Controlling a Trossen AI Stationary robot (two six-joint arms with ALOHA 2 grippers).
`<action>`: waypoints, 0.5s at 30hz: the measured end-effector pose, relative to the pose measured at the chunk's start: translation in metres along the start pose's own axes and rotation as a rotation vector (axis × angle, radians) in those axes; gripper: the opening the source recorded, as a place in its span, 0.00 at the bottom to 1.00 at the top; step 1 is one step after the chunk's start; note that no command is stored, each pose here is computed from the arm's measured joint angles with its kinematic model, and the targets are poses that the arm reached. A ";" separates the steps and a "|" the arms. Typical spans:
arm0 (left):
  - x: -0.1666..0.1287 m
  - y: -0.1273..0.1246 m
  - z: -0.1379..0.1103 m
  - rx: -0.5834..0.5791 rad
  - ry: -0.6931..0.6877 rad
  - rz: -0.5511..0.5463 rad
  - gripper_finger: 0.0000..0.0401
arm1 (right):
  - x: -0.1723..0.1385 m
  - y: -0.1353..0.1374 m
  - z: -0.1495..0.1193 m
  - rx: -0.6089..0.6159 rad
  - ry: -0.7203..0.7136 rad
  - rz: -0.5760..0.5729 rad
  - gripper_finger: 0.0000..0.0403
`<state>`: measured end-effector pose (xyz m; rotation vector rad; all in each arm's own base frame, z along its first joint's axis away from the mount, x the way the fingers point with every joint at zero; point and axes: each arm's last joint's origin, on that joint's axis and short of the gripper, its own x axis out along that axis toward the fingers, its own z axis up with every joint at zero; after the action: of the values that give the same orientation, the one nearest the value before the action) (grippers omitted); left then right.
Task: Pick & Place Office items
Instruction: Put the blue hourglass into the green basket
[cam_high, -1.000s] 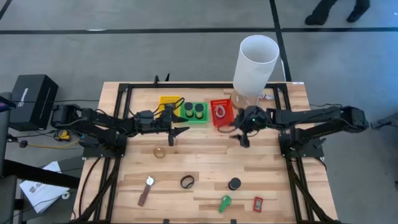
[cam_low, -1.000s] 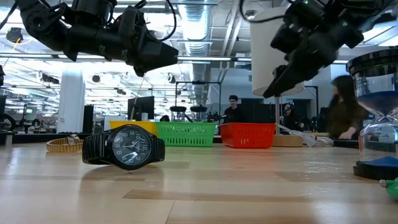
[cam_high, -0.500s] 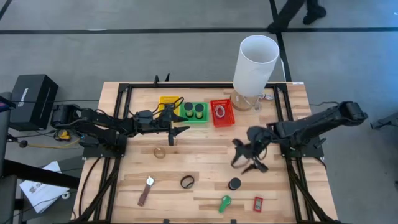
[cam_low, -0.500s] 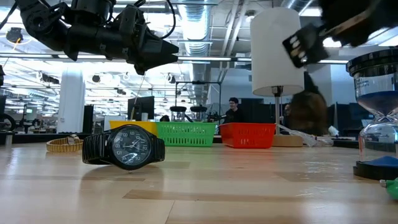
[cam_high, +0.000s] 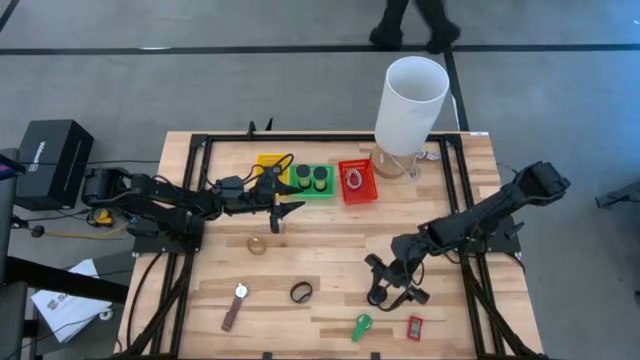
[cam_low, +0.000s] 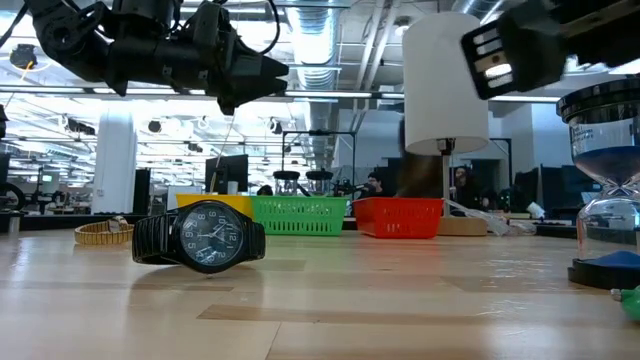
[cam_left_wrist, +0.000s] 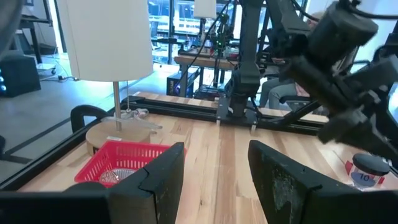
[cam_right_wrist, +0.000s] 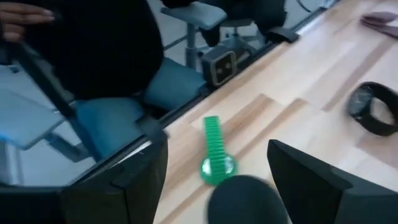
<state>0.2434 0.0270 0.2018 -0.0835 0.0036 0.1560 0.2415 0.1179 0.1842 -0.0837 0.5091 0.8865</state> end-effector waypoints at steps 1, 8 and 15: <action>0.000 0.000 0.000 0.000 -0.002 0.000 0.43 | 0.002 -0.002 0.002 0.001 0.003 -0.010 0.66; 0.000 0.000 0.003 -0.002 -0.031 -0.003 0.43 | 0.009 -0.007 0.005 -0.014 0.015 -0.032 0.66; 0.000 0.000 0.005 -0.002 -0.047 -0.004 0.43 | 0.018 -0.009 -0.011 -0.038 0.114 -0.014 0.66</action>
<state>0.2433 0.0269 0.2064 -0.0822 -0.0437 0.1535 0.2536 0.1224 0.1652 -0.1729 0.5969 0.8810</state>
